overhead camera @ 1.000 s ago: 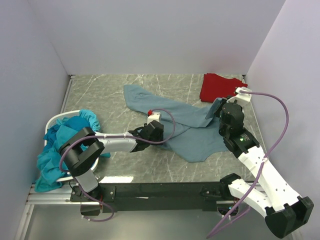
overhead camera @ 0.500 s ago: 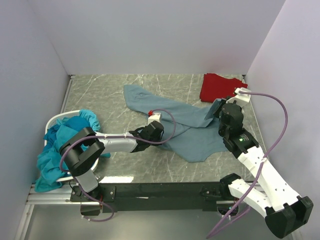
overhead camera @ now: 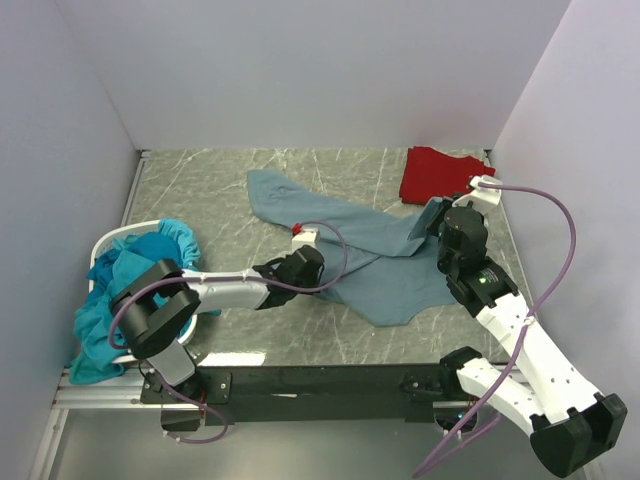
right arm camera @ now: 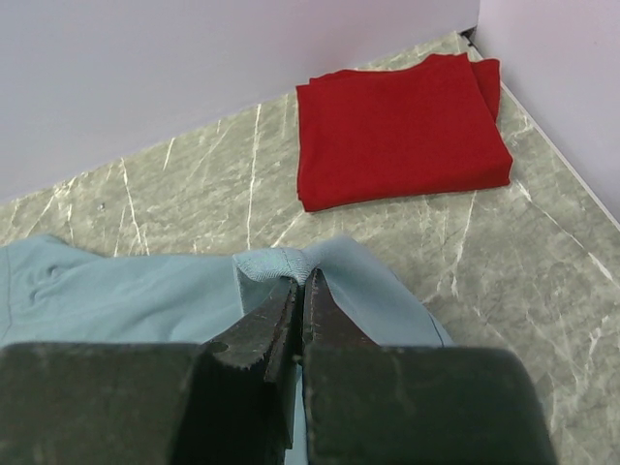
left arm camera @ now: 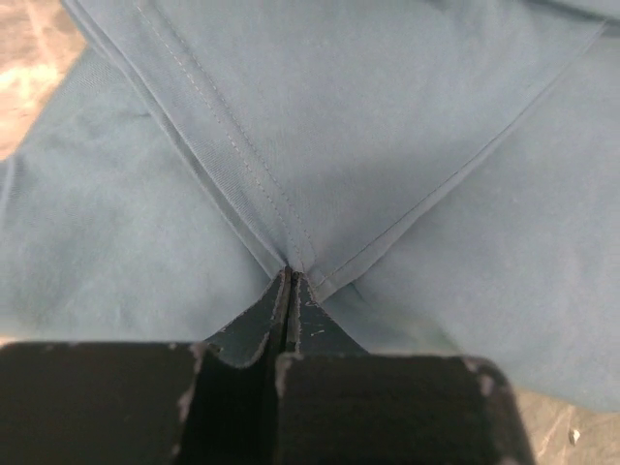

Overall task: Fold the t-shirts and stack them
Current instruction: Flatten the tshirt out

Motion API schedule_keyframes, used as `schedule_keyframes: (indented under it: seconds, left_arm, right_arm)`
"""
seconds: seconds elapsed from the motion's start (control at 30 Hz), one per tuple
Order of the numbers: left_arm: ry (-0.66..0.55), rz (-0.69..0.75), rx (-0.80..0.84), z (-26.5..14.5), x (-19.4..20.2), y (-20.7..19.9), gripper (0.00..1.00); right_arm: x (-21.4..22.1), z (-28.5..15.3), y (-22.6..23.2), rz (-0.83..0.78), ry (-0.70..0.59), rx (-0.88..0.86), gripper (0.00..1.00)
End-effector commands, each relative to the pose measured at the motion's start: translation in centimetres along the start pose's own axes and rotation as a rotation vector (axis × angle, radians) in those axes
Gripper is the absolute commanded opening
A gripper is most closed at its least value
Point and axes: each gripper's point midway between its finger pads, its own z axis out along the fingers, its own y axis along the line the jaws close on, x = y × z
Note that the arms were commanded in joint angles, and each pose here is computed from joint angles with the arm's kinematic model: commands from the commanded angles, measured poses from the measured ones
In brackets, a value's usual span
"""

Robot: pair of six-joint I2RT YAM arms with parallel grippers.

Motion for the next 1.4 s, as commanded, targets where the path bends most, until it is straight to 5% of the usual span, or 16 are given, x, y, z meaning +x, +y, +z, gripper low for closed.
schedule_keyframes:
  seconds: [0.0,0.27,0.63,1.0,1.37]
  left_arm:
    - [-0.08,-0.035,0.001,-2.0,-2.1,-0.3,0.0]
    - [-0.116,-0.062,-0.009,-3.5,-3.0,0.3,0.0]
    - [-0.03,-0.062,0.0,-2.7,0.6,0.9,0.01]
    - [-0.018,-0.062,-0.002,-2.2,0.8,0.6,0.43]
    - [-0.048,-0.068,0.017,-2.0,0.0,-0.1,0.43]
  right_arm:
    - [-1.4,-0.3,0.2,0.044,-0.047,-0.011,0.0]
    - [-1.2,-0.3,0.2,0.046,-0.043,-0.02,0.0]
    - [-0.6,0.0,0.5,0.047,-0.028,-0.027,0.0]
    - [-0.4,0.1,0.5,0.038,-0.021,-0.024,0.0]
    - [-0.4,0.1,0.4,0.037,-0.022,-0.022,0.0]
